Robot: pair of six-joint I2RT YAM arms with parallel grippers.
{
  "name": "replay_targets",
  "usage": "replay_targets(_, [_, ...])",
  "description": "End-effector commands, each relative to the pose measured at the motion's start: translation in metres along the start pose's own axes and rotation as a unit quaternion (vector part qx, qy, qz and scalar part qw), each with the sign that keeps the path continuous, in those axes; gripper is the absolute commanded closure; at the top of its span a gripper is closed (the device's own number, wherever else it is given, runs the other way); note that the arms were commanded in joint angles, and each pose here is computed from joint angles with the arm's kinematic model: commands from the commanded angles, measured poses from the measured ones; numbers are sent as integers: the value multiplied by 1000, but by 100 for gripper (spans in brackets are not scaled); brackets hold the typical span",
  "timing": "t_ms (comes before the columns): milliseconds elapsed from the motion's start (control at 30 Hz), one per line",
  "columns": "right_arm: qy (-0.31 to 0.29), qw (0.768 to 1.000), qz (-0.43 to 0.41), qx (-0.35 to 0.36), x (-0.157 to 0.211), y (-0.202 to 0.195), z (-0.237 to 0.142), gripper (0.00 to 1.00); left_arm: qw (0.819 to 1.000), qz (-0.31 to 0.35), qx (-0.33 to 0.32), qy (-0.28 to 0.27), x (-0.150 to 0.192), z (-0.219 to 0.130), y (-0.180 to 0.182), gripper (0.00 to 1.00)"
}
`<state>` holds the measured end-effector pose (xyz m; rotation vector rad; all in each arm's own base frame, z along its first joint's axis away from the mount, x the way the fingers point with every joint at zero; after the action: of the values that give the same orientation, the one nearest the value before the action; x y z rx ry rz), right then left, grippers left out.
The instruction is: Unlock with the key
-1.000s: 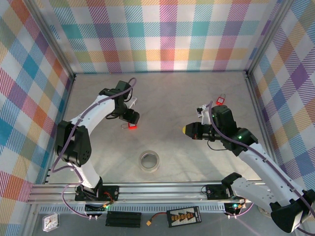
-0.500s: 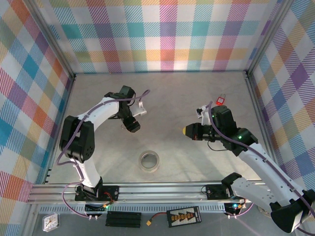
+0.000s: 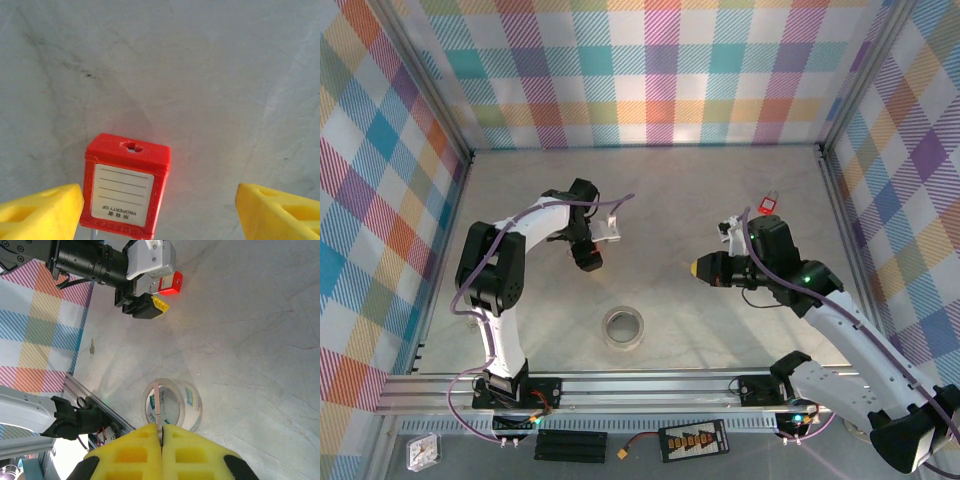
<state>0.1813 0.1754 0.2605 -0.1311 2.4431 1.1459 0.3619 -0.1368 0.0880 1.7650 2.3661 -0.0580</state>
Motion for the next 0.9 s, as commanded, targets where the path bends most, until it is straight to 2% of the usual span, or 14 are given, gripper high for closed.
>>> replay_targets(0, [12, 1000, 2, -5, 2, -4, 7, 100, 1000, 11, -5, 3, 5, 6, 11, 21])
replay_targets(267, [14, 1000, 5, -7, -2, -4, 12, 100, 998, -3, -53, -34, 4, -11, 24, 19])
replay_targets(333, [14, 1000, 6, -8, -2, -4, 13, 100, 999, 3, -36, -19, 9, -8, 22, 20])
replay_targets(467, [17, 1000, 9, -7, -3, -4, 16, 100, 999, -3, -18, -27, 10, 1, 18, 20])
replay_targets(867, [11, 1000, 9, -6, -2, -3, 10, 100, 1000, -14, -6, -11, 15, 21, 21, 24])
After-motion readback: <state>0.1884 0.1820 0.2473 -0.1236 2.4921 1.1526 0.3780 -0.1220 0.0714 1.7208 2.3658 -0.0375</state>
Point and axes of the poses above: each hand's point on the last joint's axis, 136 mm out from that joint toward the fingers, its own z axis out along the fingers, its own y axis along the line the jaws close on, x = y × z, the point moved 5 cm from there along -z, back along the fingers, and after that the axes turned 3 degrees about z, right-handed, at the moved point
